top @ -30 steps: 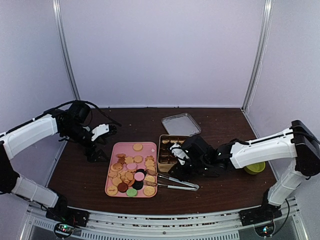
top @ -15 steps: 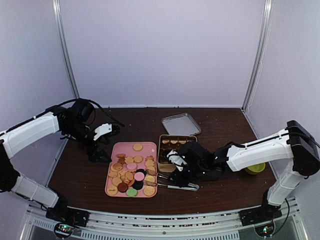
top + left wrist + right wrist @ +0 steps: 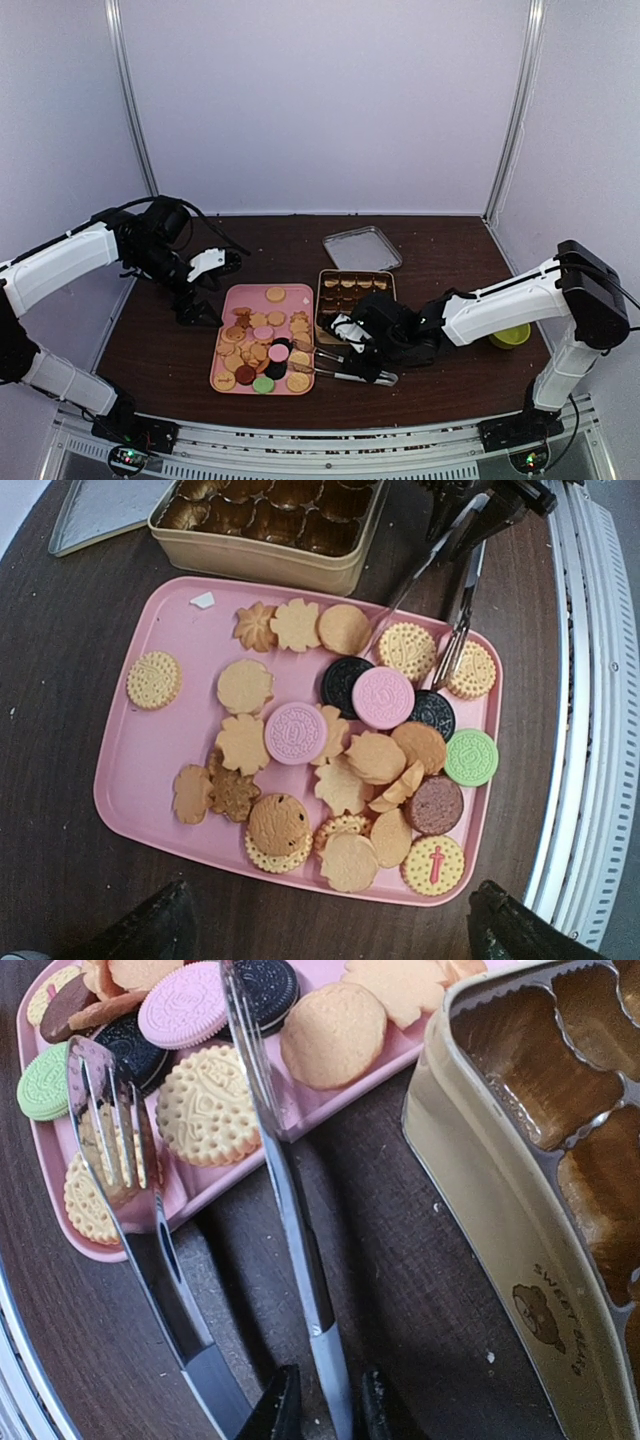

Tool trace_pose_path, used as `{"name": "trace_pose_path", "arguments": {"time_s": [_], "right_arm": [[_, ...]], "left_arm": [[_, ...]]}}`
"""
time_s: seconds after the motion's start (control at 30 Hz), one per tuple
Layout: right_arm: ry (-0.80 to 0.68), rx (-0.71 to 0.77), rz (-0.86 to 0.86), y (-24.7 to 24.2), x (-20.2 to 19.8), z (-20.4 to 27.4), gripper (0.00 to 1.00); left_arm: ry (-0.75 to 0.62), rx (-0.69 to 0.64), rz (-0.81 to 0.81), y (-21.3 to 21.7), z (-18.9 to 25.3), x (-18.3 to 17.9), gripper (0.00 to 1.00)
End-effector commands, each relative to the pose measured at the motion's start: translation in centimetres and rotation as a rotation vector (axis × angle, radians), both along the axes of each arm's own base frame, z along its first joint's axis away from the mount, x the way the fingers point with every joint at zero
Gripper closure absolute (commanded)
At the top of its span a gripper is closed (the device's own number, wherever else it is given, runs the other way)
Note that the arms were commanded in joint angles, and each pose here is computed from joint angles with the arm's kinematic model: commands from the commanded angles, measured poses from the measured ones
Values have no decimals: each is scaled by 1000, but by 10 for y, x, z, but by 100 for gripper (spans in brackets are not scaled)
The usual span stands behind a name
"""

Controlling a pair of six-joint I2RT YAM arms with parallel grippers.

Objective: Pack the cookies
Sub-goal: Pick up the clamp from the plate, then pass from the right arm to the left

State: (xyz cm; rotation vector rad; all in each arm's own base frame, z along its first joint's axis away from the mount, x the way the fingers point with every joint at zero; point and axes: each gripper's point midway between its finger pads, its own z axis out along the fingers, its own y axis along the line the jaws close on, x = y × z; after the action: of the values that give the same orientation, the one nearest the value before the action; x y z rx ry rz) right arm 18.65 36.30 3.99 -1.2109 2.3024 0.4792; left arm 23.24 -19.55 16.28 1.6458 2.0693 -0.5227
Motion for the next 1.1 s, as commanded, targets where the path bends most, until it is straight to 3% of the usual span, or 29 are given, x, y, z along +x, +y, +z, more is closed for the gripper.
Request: {"name": "trace_pose_path", "arguments": {"time_s": [0.0, 0.2, 0.53, 0.73, 0.93, 1.07], "right_arm": [[-1, -15, 31, 5, -2, 0, 82], [-33, -36, 50, 6, -1, 6, 100], [-165, 5, 6, 10, 7, 57, 100], [-223, 64, -12, 29, 10, 103, 100], [-254, 72, 20, 55, 2, 129, 100], [-256, 93, 35, 66, -2, 134, 100]], "left_arm": [[-10, -11, -36, -6, 10, 0, 3], [-4, -15, -55, -10, 14, -3, 3], [35, 7, -138, -18, 27, -28, 5], [9, -89, -221, -34, 64, -57, 8], [-86, -78, -292, -41, 85, -61, 16], [-105, -63, -335, -51, 84, -67, 29]]}}
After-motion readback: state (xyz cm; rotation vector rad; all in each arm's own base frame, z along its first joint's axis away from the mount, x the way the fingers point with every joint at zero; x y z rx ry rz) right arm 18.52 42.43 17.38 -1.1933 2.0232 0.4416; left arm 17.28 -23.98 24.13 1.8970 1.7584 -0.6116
